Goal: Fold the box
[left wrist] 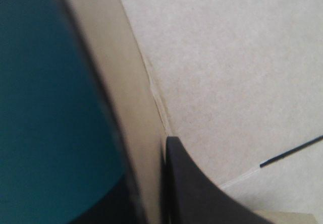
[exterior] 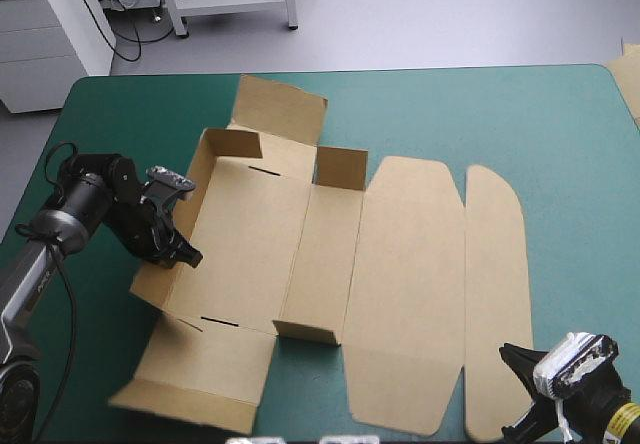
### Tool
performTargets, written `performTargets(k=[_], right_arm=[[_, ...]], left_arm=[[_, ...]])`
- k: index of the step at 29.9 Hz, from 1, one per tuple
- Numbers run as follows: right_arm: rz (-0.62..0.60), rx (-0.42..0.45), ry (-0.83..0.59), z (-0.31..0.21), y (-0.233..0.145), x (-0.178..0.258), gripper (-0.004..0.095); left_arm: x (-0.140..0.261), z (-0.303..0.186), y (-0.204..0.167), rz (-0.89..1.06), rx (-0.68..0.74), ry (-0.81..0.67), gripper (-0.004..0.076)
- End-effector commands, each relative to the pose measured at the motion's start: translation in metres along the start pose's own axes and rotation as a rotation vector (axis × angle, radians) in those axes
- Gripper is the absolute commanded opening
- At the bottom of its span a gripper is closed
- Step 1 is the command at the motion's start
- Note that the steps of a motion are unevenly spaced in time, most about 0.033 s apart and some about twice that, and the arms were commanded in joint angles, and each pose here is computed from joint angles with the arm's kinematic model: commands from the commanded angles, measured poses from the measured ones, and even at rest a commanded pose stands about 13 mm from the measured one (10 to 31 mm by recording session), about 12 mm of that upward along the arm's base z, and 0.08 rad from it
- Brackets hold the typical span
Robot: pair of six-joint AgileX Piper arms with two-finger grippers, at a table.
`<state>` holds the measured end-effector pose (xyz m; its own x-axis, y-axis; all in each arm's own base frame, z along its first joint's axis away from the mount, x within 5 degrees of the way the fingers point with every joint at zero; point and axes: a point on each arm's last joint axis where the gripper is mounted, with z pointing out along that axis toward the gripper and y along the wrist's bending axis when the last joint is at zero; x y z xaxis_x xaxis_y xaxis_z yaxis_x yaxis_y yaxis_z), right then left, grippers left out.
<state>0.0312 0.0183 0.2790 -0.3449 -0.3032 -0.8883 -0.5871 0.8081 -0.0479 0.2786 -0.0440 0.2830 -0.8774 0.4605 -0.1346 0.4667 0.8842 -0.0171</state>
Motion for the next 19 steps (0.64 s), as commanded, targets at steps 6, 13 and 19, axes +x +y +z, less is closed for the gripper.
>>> performTargets(k=[6,13,19], right_arm=[[0.000,0.015,-0.082,-0.004,-0.001,-0.013,-0.0018],[0.009,0.015,-0.080,-0.004,-0.001,-0.013,-0.0018],[0.013,0.015,-0.080,-0.004,-0.001,-0.013,-0.0018]], left_arm=[[-0.030,-0.066,-0.017,0.261,-0.333,-0.170,-0.0008],[-0.050,-0.081,-0.027,0.392,-0.488,-0.331,-0.0008],[-0.063,-0.083,-0.060,0.581,-0.501,-0.430,-0.0008]])
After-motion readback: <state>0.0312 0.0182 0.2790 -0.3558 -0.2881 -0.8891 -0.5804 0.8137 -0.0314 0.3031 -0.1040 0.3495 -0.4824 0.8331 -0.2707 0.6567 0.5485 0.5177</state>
